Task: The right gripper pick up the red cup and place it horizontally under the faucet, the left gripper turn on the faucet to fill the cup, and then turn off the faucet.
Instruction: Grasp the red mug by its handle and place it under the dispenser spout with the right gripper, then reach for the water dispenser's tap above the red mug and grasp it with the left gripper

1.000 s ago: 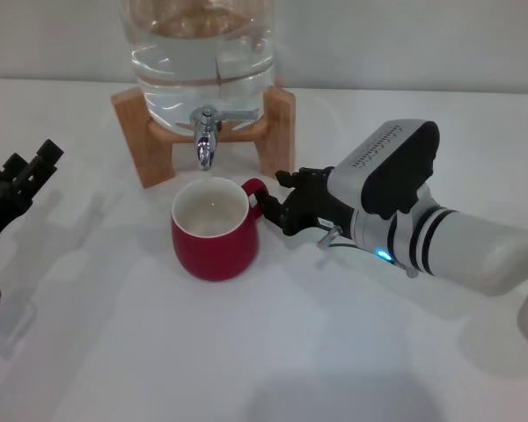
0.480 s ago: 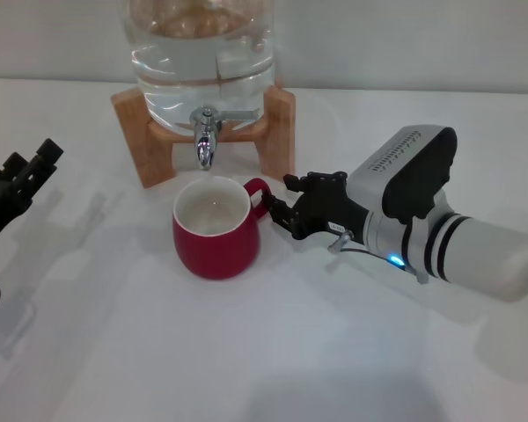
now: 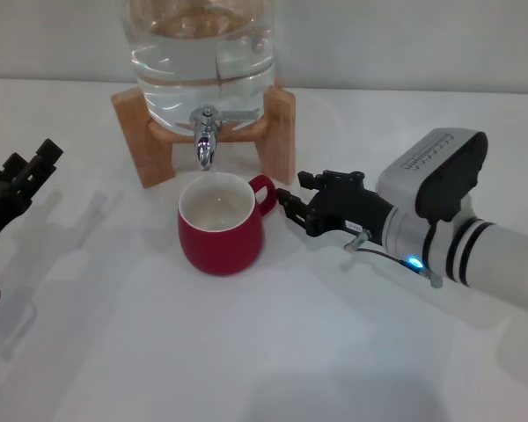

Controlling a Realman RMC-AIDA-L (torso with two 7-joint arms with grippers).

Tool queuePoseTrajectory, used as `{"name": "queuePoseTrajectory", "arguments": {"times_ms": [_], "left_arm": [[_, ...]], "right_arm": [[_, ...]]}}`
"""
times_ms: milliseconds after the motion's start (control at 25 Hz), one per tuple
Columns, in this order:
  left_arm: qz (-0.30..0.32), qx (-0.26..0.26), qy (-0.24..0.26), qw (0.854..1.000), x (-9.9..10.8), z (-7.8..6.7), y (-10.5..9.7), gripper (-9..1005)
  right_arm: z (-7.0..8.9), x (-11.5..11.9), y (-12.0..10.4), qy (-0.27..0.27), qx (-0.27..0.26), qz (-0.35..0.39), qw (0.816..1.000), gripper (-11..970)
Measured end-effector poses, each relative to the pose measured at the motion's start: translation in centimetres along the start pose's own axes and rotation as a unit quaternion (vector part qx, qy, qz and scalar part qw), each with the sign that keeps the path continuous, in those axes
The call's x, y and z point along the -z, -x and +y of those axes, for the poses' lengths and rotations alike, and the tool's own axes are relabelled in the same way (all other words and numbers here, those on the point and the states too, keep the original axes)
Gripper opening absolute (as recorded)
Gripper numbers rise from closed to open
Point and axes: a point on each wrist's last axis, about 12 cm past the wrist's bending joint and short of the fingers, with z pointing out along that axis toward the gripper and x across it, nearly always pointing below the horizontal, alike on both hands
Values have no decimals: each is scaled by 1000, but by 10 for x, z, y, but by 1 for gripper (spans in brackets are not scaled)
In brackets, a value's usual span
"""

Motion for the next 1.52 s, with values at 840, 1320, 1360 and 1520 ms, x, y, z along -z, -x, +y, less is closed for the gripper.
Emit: {"name": "queuePoseTrajectory", "arguments": {"times_ms": [840,1320,1360,1520], "left_arm": [[2,1,3,1000,1,1,0,835],[2,1,5,1000,1,2,0,834],[2,1,5,1000,1,2,0,834],[2,0,4,1000,0,2,0,834]], "right_arm": [[-8,17,-12,12,-38,-22,999,394],[-14,45,-27,54,-62,-58,995,394],[-12,47,-28,63,-56,-58,995,394],[-2,51,-31,103,-31,-60,992,394]]}}
